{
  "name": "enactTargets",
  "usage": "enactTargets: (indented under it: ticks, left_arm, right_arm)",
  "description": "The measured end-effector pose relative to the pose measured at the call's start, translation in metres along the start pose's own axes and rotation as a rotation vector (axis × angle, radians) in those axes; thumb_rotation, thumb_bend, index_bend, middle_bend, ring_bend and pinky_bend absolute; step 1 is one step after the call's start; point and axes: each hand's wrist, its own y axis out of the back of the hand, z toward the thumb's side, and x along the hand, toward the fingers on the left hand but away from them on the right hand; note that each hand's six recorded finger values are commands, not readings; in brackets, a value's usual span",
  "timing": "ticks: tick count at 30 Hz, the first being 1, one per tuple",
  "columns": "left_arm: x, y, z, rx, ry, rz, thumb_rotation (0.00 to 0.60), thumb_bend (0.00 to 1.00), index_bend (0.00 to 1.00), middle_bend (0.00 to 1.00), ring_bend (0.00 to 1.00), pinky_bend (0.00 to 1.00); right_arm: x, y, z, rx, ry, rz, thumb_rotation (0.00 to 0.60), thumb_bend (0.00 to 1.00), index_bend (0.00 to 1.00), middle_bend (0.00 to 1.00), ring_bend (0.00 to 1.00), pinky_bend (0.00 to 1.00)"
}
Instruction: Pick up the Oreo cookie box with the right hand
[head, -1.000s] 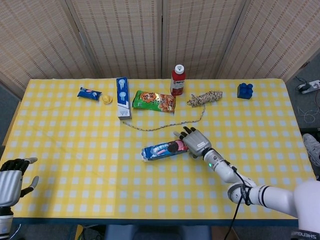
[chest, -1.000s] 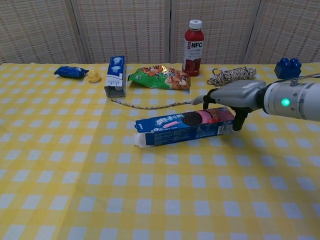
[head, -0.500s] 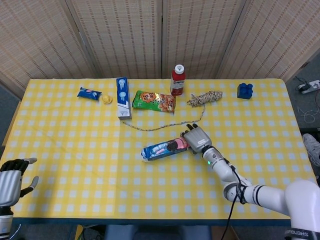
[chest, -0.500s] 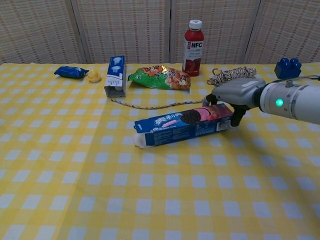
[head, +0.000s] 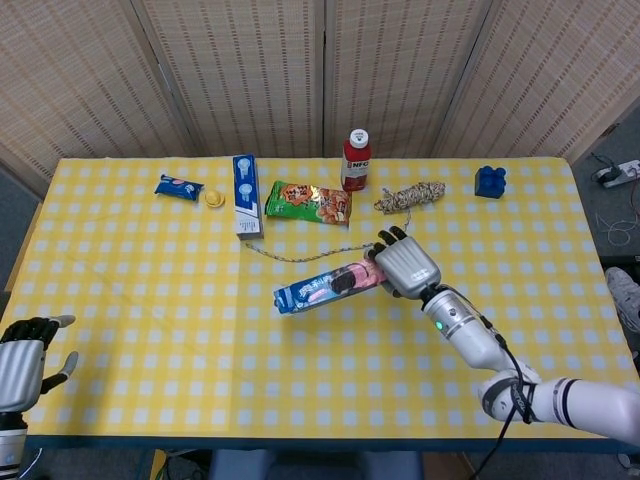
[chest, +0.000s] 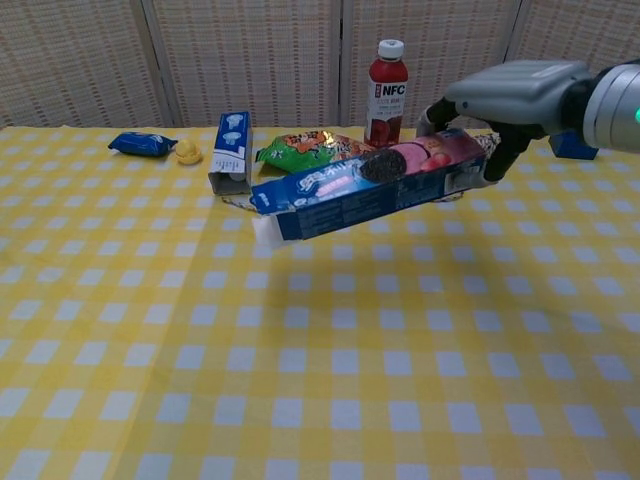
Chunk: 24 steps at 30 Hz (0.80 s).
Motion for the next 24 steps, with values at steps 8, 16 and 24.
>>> enactTargets:
  ticks: [8, 16, 24]
  left_arm:
    - [0.001, -0.001, 0.002, 0.001, -0.006, -0.002, 0.600, 0.34, 0.38, 0.35, 0.27, 0.22]
    - [0.004, -0.003, 0.006, -0.001, -0.019, -0.007, 0.600, 0.34, 0.38, 0.35, 0.27, 0.22]
    - [0.003, -0.005, 0.005, -0.003, -0.017, -0.012, 0.600, 0.34, 0.38, 0.35, 0.27, 0.22]
  right_arm:
    - [0.021, 0.036, -0.015, 0.182, 0.005, 0.007, 0.600, 0.34, 0.33, 0.43, 0.17, 0.14]
    - [0.024, 0.042, -0.020, 0.431, 0.007, 0.047, 0.600, 0.36, 0.33, 0.42, 0.17, 0.14]
    - [0.014, 0.033, -0.013, 0.730, 0.021, 0.030, 0.600, 0.37, 0.33, 0.38, 0.15, 0.12]
